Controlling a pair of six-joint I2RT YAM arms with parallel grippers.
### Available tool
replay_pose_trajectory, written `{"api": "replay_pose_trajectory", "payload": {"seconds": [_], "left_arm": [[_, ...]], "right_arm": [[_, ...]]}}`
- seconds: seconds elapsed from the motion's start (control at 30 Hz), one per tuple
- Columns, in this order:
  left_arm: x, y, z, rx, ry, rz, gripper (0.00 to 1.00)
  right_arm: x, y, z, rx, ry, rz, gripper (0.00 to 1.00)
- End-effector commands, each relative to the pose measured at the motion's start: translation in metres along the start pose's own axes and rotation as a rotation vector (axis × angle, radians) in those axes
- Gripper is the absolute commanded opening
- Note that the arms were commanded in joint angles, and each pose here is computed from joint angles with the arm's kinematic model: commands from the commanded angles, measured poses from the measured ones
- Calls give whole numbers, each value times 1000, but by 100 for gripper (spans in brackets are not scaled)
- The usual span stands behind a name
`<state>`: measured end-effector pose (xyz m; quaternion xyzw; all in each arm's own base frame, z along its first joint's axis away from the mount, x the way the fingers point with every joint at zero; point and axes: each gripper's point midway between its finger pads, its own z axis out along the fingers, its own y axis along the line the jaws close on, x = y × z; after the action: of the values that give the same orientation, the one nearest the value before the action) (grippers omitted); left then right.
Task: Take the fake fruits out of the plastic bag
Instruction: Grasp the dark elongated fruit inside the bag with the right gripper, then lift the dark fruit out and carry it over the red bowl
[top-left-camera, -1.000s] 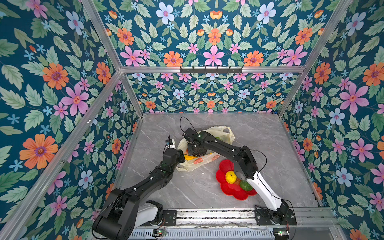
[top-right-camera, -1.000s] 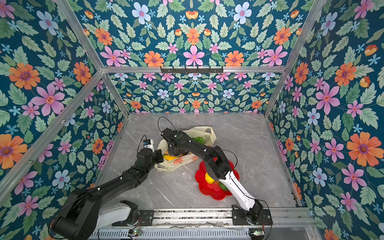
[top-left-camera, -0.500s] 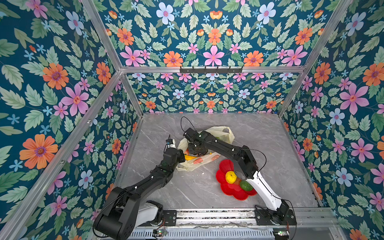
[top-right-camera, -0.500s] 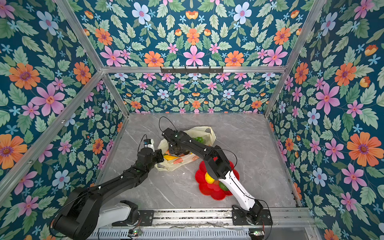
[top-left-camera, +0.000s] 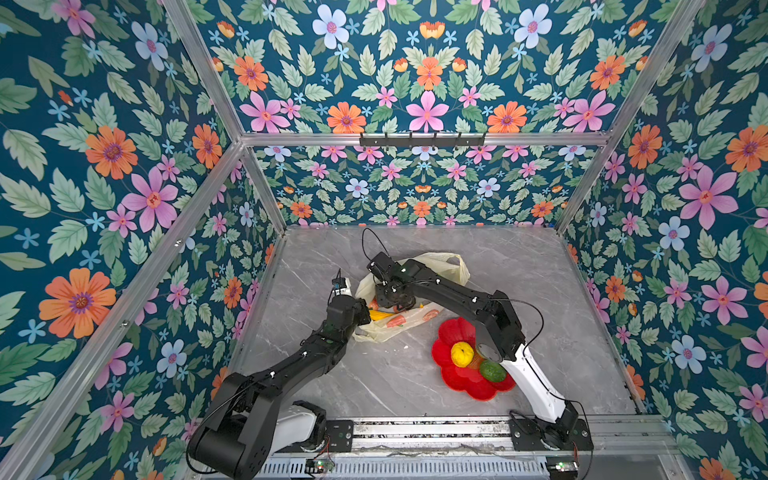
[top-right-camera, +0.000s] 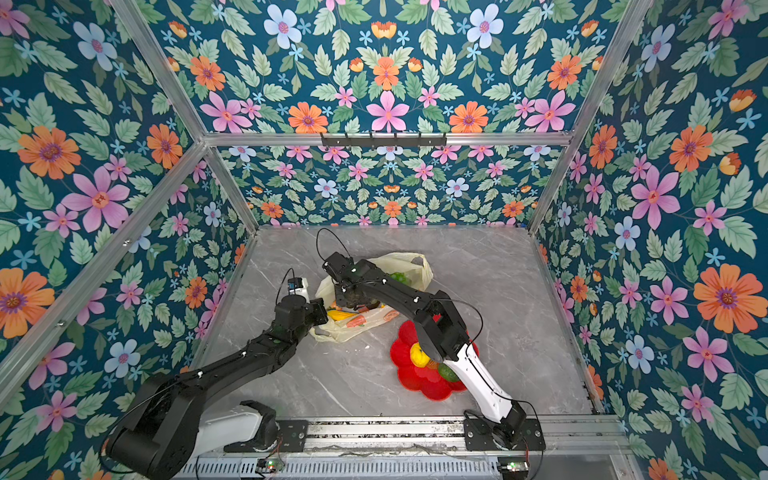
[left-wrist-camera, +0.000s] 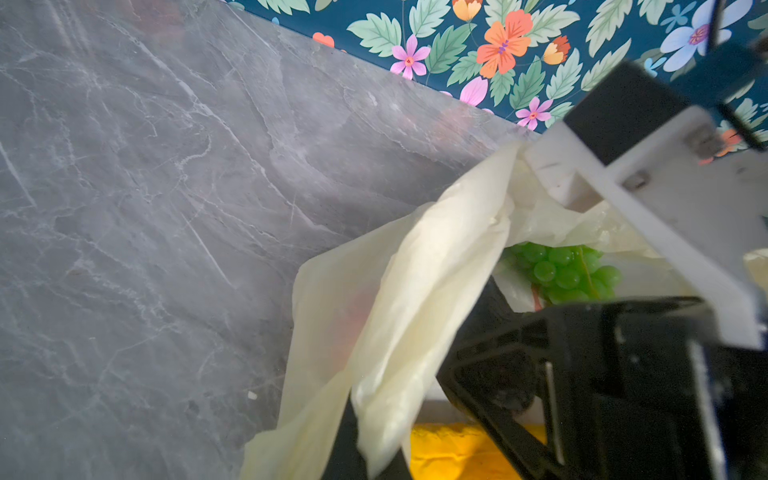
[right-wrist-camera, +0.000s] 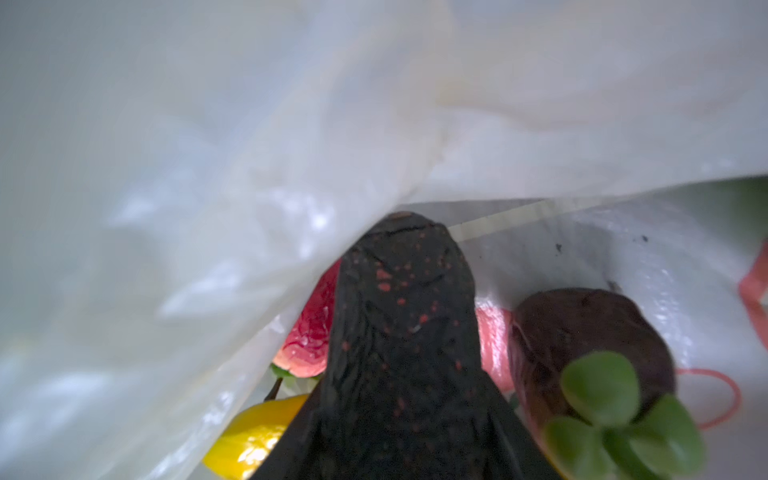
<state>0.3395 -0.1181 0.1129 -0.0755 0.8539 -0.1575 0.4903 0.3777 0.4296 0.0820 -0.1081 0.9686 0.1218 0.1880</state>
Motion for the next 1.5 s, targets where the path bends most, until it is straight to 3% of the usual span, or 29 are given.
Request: {"api": "replay_pose_trajectory", "payload": {"seconds": [0.0, 0.47, 0.9, 1.27, 1.47], "left_arm": [[-3, -2, 1, 3, -3, 11, 0], [-4, -2, 0, 2, -4, 16, 0], [-3, -3, 1, 7, 0, 16, 0], [-1, -2, 3, 1, 5, 18, 0], [1, -2, 5, 1, 13, 16, 0]], "right_arm": [[-2, 14, -16, -56, -20, -15, 39], [33, 4, -90, -84, -66, -72, 37], [96, -59, -136, 16, -15, -48, 36], [167, -117, -158, 96, 60, 53, 35], [195, -114, -164, 18, 16, -111, 36]]}}
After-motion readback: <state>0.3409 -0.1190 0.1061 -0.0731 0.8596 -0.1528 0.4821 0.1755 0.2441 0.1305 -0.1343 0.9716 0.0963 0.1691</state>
